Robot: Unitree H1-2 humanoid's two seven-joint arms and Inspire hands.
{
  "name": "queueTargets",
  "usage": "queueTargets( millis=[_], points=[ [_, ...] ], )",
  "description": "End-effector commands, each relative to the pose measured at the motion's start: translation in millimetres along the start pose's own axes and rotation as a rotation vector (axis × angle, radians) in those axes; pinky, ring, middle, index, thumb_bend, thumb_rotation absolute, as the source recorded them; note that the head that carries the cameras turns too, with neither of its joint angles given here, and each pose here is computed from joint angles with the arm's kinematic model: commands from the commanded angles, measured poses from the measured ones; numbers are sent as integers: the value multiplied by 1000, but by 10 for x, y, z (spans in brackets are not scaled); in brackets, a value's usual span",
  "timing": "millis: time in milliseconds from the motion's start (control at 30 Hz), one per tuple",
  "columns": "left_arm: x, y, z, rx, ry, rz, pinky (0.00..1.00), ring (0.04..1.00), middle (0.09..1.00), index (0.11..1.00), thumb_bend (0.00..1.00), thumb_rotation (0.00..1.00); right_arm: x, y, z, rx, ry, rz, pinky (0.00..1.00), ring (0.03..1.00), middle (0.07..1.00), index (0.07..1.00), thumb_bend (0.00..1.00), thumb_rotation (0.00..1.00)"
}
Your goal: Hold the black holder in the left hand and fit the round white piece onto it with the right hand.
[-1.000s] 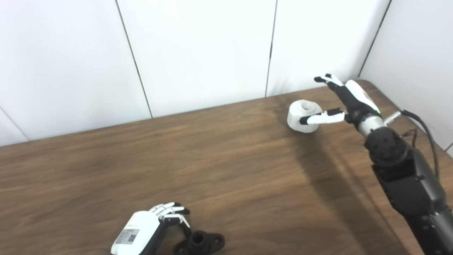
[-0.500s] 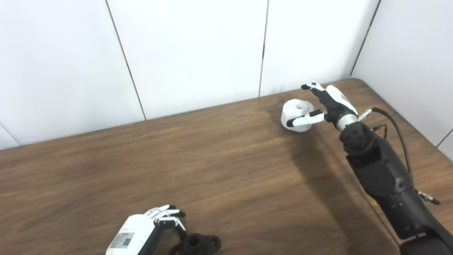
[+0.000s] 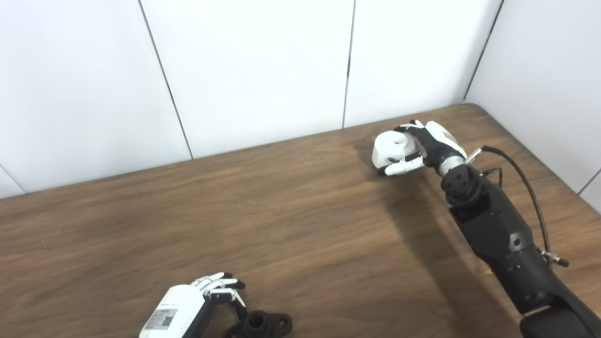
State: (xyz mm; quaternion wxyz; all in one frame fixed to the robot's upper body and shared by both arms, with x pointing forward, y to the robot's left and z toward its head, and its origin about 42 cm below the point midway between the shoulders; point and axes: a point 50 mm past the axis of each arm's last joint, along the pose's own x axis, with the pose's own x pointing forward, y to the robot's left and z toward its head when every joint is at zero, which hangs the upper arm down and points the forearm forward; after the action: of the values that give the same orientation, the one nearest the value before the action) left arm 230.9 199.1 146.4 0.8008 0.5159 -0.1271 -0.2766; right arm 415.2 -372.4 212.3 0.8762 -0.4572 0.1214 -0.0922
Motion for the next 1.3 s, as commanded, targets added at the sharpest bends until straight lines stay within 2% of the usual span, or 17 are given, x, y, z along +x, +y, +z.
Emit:
queueTargets(
  millis=[0,300,967,1267],
  points=[
    [-117,-150,-108,9,70,-108,844,872,794,486,521,49,64,-242,180,-8,-45,-84,914,1000,1000,820,853,293],
    [-117,-151,-106,8,70,-110,838,872,795,486,521,49,46,-276,171,10,-49,-96,899,1000,988,744,841,286],
    [-119,-162,-103,-3,70,-107,825,870,795,486,520,48,-11,-233,101,27,-51,-128,840,975,932,652,794,230],
    [-117,-157,-87,-1,71,-110,825,870,796,486,520,48,-11,-212,83,11,-57,-129,835,962,915,632,772,252]
  ],
)
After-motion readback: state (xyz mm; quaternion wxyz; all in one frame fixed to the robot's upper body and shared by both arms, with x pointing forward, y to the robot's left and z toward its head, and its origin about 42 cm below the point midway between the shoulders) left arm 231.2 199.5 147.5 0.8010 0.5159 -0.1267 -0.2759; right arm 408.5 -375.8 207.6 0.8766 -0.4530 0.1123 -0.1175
